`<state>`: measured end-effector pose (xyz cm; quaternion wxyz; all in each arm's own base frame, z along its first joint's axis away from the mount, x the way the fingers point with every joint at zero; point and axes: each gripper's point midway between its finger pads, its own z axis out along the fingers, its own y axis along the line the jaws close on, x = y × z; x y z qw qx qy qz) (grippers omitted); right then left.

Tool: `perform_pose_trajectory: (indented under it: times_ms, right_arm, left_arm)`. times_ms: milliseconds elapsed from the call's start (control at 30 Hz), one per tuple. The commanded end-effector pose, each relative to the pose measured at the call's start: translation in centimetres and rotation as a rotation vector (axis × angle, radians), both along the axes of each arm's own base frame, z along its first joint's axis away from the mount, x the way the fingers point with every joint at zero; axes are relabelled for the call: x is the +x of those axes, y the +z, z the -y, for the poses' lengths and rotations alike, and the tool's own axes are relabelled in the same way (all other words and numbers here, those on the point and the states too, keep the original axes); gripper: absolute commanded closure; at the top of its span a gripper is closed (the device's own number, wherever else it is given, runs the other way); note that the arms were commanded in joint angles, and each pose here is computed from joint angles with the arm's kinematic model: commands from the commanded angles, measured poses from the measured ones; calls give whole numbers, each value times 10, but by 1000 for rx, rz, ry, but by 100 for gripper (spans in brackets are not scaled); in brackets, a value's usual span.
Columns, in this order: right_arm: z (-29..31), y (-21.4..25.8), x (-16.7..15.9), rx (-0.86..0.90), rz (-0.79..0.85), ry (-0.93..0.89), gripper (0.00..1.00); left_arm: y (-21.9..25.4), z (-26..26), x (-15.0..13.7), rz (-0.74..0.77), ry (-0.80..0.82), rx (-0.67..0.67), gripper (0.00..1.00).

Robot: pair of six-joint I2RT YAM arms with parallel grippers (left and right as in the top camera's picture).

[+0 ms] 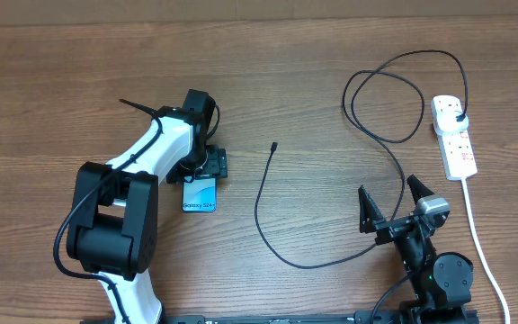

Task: Plug charger to phone and switch on socket
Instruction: 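Lift the phone with the left gripper and carry it toward center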

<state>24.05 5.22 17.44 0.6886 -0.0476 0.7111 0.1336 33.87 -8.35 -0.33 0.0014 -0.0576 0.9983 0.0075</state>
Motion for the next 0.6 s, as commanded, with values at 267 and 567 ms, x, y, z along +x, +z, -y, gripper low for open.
perform_pose_trajectory:
  times_ms: [267, 567]
  right_arm:
    - [1, -2, 0, -1, 6, -1, 0]
    - [1, -2, 0, -1, 6, -1, 0]
  left_arm:
    - [-20, -9, -18, -81, 2, 60, 21]
    - [10, -5, 6, -44, -5, 61, 21]
